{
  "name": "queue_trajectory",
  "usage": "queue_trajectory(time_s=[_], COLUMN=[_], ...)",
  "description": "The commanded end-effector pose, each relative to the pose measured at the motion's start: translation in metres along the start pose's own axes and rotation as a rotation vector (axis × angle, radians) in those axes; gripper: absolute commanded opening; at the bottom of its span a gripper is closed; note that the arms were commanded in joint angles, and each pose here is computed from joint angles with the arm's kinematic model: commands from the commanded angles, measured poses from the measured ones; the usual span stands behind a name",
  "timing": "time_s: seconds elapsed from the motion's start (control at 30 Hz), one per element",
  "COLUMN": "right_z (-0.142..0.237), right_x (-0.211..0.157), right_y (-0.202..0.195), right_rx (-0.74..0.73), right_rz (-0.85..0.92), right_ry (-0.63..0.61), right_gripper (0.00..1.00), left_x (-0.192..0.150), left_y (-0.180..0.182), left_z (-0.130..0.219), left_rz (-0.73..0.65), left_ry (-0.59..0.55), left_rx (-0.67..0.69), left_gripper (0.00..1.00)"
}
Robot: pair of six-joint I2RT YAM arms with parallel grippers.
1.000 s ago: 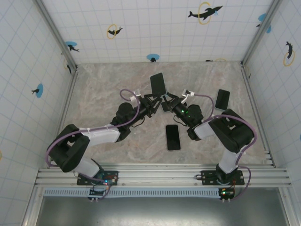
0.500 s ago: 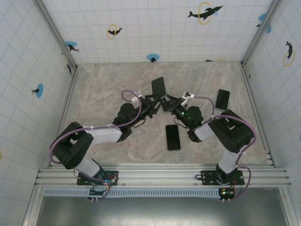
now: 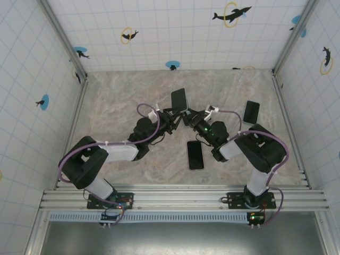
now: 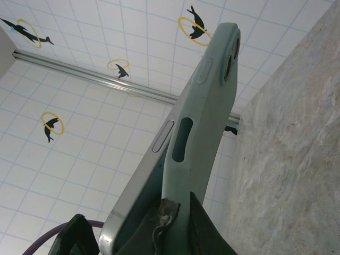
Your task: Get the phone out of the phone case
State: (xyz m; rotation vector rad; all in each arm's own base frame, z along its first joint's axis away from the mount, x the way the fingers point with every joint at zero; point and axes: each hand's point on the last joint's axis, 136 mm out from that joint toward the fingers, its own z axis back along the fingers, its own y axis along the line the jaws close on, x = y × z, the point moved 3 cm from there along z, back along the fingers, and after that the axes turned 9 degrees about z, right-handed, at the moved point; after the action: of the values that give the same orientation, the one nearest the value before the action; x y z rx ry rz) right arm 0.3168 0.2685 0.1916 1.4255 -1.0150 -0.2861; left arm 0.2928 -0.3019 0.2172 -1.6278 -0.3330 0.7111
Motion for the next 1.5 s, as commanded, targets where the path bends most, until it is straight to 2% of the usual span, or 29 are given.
queue_trajectory(time_s=[0.0,0.17,0.23,0.4,0.53,0.73,0.93,1.23,1.37,1.47], right_z=[0.012,0.014,0.012,0.010,0.005,0.006,0.004,0.002,-0.002,-0.007], right_x=[0.022,0.020,0.019,0.015,0.011,0.012,0.010,0.015,0.019,0.020], right_y=[0.070,0.069,0.067,0.066,0.062,0.044,0.018,-0.029,-0.034,-0.031], right_rx=[0.301,0.290,0.286,0.282,0.275,0.208,0.063,-0.208,-0.227,-0.206], right_rz=[0.027,0.025,0.019,0.021,0.001,-0.008,-0.013,-0.041,-0.040,-0.034], right_ry=[-0.123,-0.129,-0.127,-0.126,-0.122,-0.152,-0.179,-0.250,-0.271,-0.264], right_gripper=[0.00,0.00,0.00,0.00,0.00,0.00,0.00,0.00,0.00,0.00], left_x=[0.019,0.021,0.020,0.018,0.015,0.012,0.004,-0.006,-0.001,0.017], left_y=[0.003,-0.001,-0.006,-0.016,-0.025,-0.030,-0.042,-0.041,-0.035,-0.031], left_z=[0.005,0.001,-0.003,-0.008,-0.012,-0.005,-0.004,0.012,0.023,0.031], left_rz=[0.038,0.062,0.057,0.051,0.039,0.018,-0.024,-0.088,-0.103,-0.150], left_ry=[-0.093,-0.095,-0.088,-0.075,-0.056,-0.053,-0.022,0.006,0.002,-0.025], left_rx=[-0.034,-0.061,-0.070,-0.097,-0.121,-0.129,-0.135,-0.068,-0.025,0.030], left_gripper=[0.45,0.43,0.40,0.23,0.20,0.07,0.00,0.00,0.00,0.00])
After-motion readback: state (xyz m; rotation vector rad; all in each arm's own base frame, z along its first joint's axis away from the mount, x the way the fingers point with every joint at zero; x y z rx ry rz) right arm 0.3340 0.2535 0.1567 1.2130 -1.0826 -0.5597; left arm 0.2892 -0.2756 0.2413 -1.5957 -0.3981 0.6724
